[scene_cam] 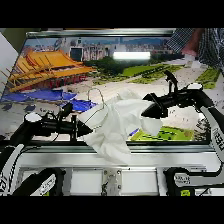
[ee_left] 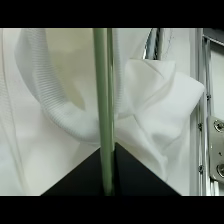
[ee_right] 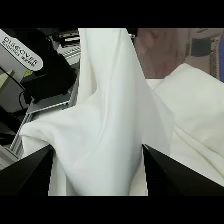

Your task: Fold the clothes and pants, and hang the long-sleeved shirts on hangers.

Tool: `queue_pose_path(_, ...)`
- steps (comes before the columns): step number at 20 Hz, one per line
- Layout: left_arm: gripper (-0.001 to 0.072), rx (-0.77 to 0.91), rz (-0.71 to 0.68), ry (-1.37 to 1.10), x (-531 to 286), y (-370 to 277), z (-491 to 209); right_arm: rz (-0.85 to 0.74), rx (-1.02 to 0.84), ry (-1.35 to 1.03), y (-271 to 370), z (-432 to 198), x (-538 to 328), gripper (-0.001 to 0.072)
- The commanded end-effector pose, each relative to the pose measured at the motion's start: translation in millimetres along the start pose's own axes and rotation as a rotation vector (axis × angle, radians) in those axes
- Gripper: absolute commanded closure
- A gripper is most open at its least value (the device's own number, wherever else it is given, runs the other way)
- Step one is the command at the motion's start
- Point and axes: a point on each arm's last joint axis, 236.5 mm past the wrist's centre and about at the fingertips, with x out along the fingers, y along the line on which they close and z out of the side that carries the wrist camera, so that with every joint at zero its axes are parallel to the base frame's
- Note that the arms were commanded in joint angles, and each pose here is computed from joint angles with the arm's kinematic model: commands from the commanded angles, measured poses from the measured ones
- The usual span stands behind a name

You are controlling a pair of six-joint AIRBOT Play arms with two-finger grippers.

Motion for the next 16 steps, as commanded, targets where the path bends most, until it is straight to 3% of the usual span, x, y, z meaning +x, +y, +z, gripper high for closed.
queue_pose_path(1, 0.0691, -0.002, -0.004, -0.007, 0.1, -0.7, 1.7, 0.01, -0.001, 0.004, 1.0, 0.2, 5.1, 0.0119)
queue_pose_path(16, 0.0691, -0.002, -0.003, -0.007, 0.1, -0.6, 1.6, 0.01, -0.005, -0.029, 0.8, 7.9, 5.2, 0.0119)
